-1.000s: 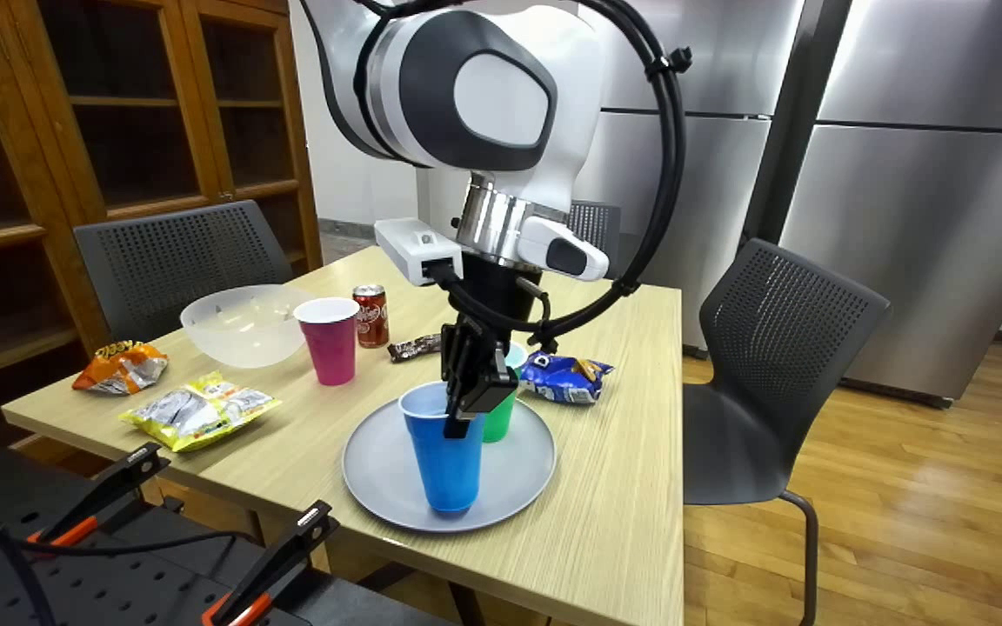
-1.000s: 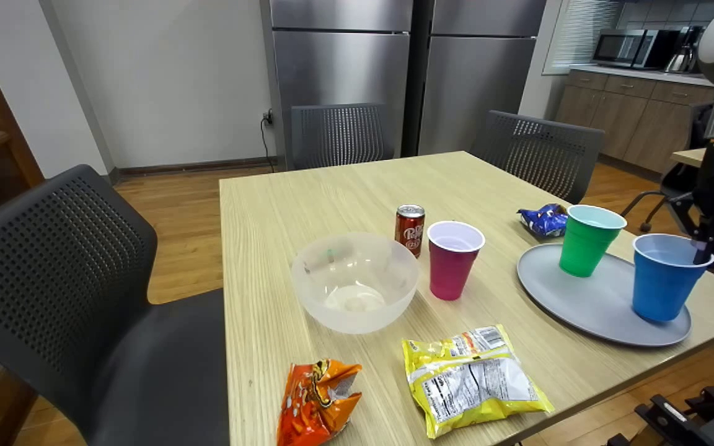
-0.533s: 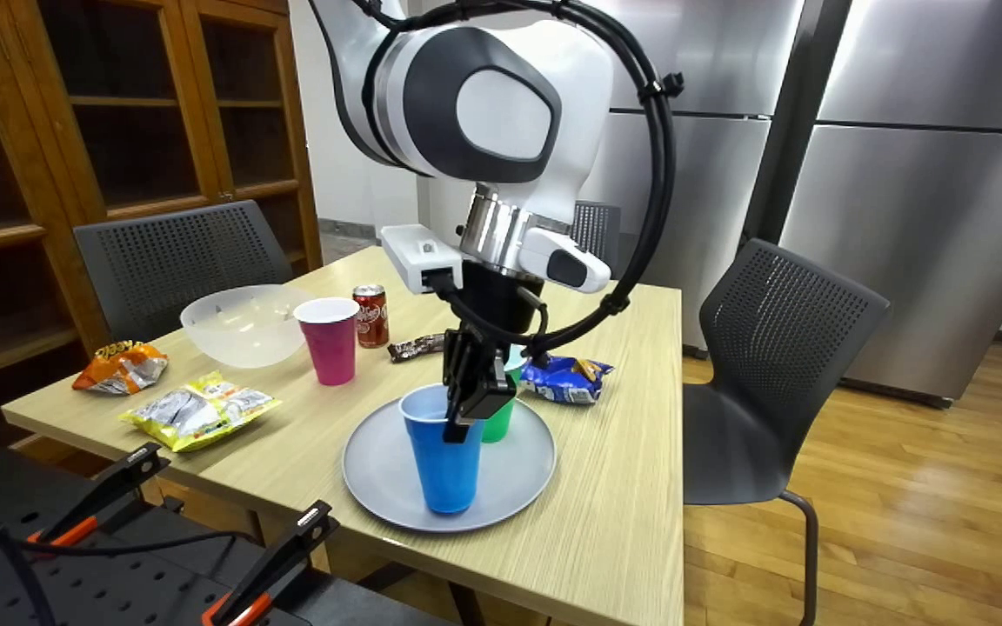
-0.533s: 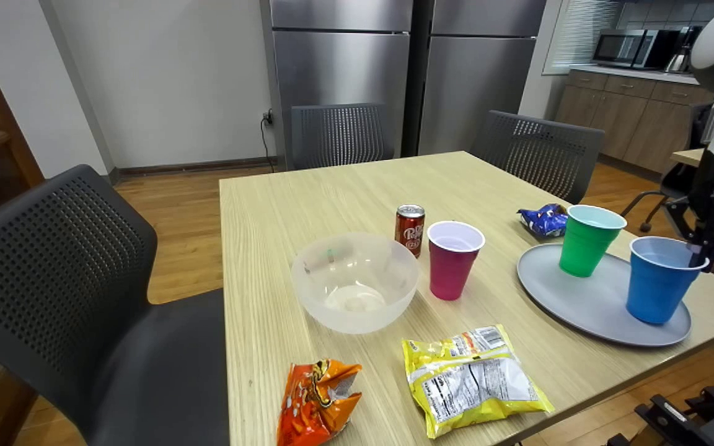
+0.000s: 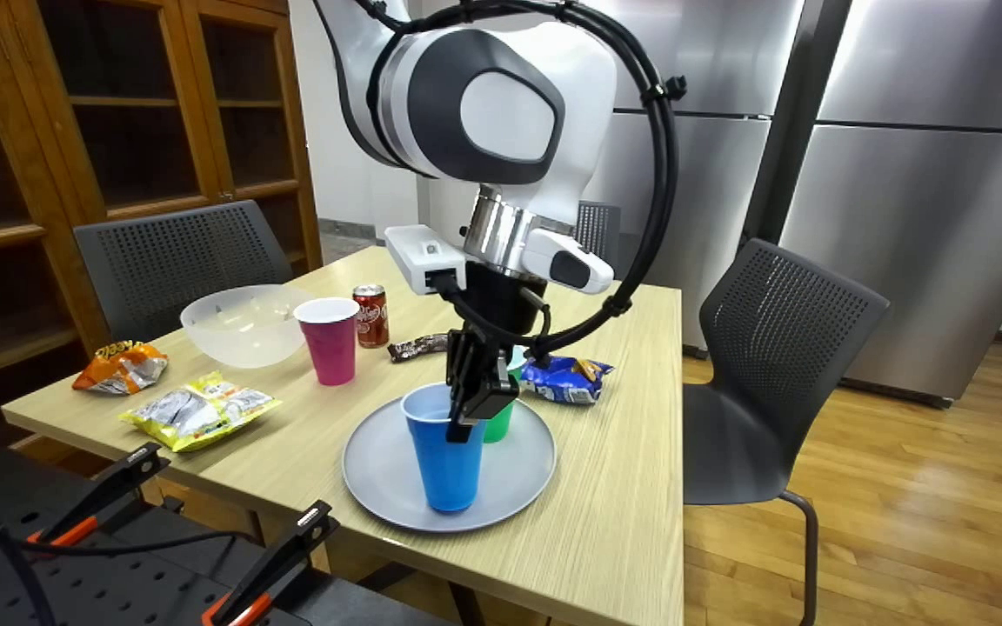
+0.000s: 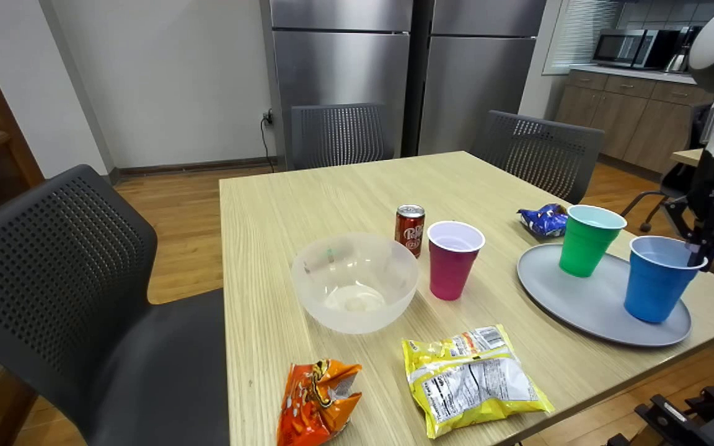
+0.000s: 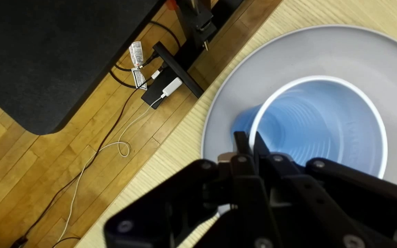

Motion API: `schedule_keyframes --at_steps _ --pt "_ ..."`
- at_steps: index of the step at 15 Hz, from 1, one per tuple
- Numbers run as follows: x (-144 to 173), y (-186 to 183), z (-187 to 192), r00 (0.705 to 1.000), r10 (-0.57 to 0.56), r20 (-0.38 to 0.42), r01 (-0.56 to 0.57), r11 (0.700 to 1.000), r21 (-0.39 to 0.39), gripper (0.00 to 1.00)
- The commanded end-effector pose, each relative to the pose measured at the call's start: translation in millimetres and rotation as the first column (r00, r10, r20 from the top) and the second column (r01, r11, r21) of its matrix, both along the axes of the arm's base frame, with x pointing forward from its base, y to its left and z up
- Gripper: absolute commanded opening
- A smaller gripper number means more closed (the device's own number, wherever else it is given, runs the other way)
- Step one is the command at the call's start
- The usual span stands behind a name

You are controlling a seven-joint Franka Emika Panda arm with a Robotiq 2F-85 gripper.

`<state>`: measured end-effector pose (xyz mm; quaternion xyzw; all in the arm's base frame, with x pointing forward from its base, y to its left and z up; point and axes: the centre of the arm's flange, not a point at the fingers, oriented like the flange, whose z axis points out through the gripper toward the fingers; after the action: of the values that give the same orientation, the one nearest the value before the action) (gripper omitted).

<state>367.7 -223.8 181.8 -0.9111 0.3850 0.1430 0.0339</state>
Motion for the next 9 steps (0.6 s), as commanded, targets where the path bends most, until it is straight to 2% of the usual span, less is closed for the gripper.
schedule_keyframes --at_steps 1,2,9 --pt "3.4 -3.9 -2.5 1.000 0.009 0.005 -0.009 1.000 0.005 0.15" --pt "3.0 -4.1 -2.4 1.000 0.012 0.004 -0.013 1.000 0.004 0.32" --pt "-1.3 -7.0 -2.7 0.999 0.042 -0.016 -0.042 0.999 0.005 0.82"
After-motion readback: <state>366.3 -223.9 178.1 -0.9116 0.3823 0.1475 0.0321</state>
